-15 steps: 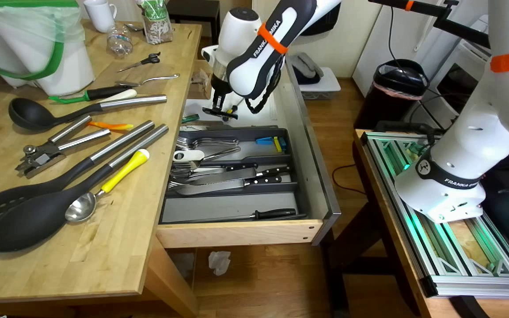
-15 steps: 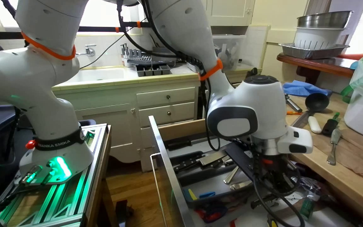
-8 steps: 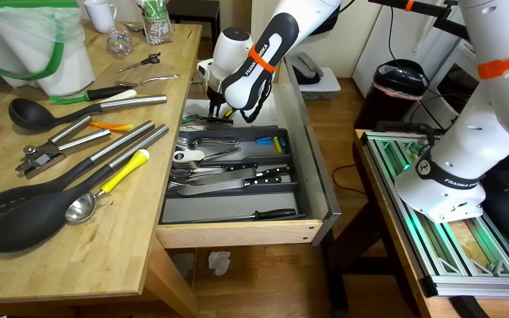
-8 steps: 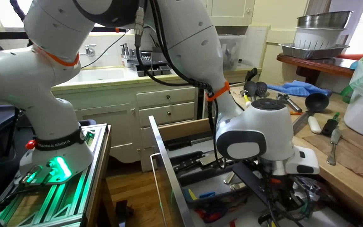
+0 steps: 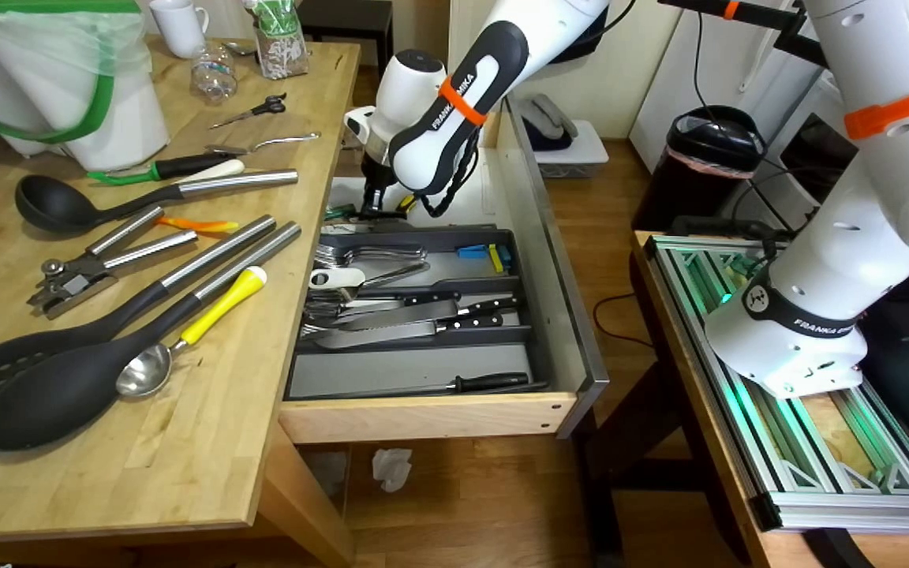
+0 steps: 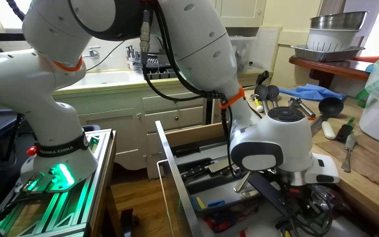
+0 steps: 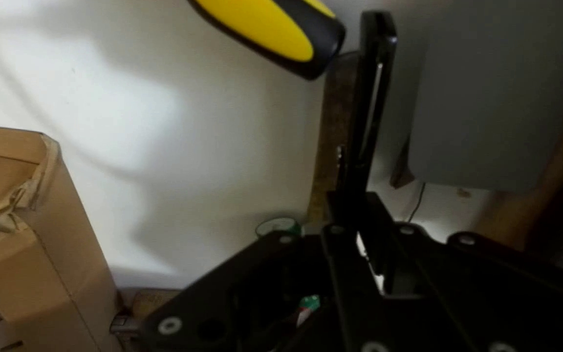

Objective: Move the peeler to the right.

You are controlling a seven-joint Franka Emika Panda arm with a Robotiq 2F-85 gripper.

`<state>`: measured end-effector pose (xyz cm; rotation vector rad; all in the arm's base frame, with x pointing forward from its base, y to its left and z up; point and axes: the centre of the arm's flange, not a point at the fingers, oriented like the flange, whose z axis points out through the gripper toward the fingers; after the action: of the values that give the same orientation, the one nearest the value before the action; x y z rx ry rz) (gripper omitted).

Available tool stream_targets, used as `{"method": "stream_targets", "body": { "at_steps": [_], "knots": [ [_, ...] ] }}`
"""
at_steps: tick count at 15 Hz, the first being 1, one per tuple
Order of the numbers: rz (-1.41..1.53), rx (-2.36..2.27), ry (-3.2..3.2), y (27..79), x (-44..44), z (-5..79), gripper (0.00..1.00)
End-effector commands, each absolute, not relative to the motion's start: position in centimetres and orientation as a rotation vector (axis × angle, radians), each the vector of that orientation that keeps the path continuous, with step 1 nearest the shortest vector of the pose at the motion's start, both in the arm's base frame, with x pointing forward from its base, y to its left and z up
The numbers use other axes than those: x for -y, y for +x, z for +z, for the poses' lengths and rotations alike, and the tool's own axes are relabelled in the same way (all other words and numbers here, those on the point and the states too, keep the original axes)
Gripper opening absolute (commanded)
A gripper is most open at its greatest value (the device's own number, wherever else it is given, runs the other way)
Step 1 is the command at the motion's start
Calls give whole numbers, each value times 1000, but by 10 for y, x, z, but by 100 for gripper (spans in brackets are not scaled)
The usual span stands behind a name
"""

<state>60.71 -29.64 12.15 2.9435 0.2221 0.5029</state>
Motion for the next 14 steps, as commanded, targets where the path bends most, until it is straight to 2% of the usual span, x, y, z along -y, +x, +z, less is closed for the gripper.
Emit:
{"method": "stream_targets", "body": {
  "at_steps": [1,5,8,14],
  "knots": [
    [421,-183,2921,603,302,130,46],
    [200,-25,2889,575,303,175,75],
    [152,-43,2938,557,281,215,99],
    [202,-293,3020,550,203,267,100]
  ]
}}
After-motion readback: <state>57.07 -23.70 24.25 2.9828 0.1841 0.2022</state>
